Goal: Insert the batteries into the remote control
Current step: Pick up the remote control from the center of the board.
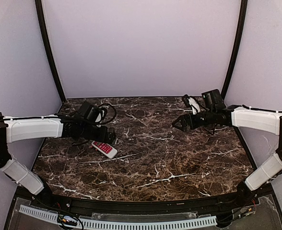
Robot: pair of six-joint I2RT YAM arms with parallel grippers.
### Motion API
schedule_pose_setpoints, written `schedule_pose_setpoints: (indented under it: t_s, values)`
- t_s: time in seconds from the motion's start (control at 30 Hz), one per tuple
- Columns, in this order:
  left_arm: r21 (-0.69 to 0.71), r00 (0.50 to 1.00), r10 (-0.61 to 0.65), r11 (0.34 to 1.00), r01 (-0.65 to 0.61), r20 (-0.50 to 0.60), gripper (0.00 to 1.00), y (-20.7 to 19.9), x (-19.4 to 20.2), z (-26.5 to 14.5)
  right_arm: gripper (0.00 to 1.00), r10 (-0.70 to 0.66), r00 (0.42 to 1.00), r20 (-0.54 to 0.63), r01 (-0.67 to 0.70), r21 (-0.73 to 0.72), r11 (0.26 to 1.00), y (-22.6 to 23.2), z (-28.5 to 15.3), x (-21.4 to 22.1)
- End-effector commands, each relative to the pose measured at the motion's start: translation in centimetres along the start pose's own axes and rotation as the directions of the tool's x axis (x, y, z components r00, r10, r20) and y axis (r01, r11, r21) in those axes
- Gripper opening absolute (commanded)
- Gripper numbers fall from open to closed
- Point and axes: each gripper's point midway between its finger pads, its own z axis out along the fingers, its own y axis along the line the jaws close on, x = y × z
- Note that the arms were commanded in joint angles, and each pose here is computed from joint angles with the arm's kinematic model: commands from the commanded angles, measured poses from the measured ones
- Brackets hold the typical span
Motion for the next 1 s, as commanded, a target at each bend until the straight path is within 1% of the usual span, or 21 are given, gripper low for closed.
schedule_pose_setpoints:
  t_s: [0.0,0.13,0.3,0.43,0.6,0.73,0.83,0.97]
  values:
    - [-0.007,0.996,-0.078,0.997,0.078,0.037,1.00,1.4,-1.2,-2.3,0.99,-0.141,0.989,-0.045,0.140,-0.012,0.990,3.4,1.8,-1.7]
    - [0.015,0.984,-0.164,0.986,0.163,0.070,1.00,3.1,-1.4,-3.8,0.99,-0.242,0.962,-0.126,0.241,-0.023,0.970,6.6,5.1,-2.1]
    - [-0.021,0.965,-0.239,0.970,0.242,0.106,1.00,5.7,-1.1,-5.1,0.99,-0.319,0.930,-0.180,0.309,-0.084,0.947,11.4,9.0,-1.9]
    - [-0.050,0.951,-0.275,0.957,0.284,0.140,1.00,7.1,-0.9,-6.2,0.99,-0.370,0.911,-0.184,0.349,-0.136,0.927,15.0,12.1,-1.9]
    - [-0.056,0.942,-0.295,0.950,0.306,0.158,1.00,7.7,-0.9,-6.9,0.99,-0.413,0.874,-0.255,0.381,-0.165,0.910,19.0,16.1,-0.4]
    - [-0.059,0.935,-0.316,0.943,0.328,0.160,1.00,7.9,-0.6,-7.0,0.99,-0.448,0.841,-0.303,0.420,-0.156,0.894,20.7,18.5,1.1]
    - [-0.043,0.922,-0.352,0.931,0.363,0.163,1.00,8.0,-0.4,-7.0,0.97,-0.450,0.835,-0.316,0.422,-0.155,0.893,21.5,19.4,1.1]
    - [-0.048,0.915,-0.364,0.925,0.377,0.174,1.00,8.3,0.0,-7.1,0.96,-0.452,0.828,-0.331,0.415,-0.179,0.892,22.7,20.5,2.0]
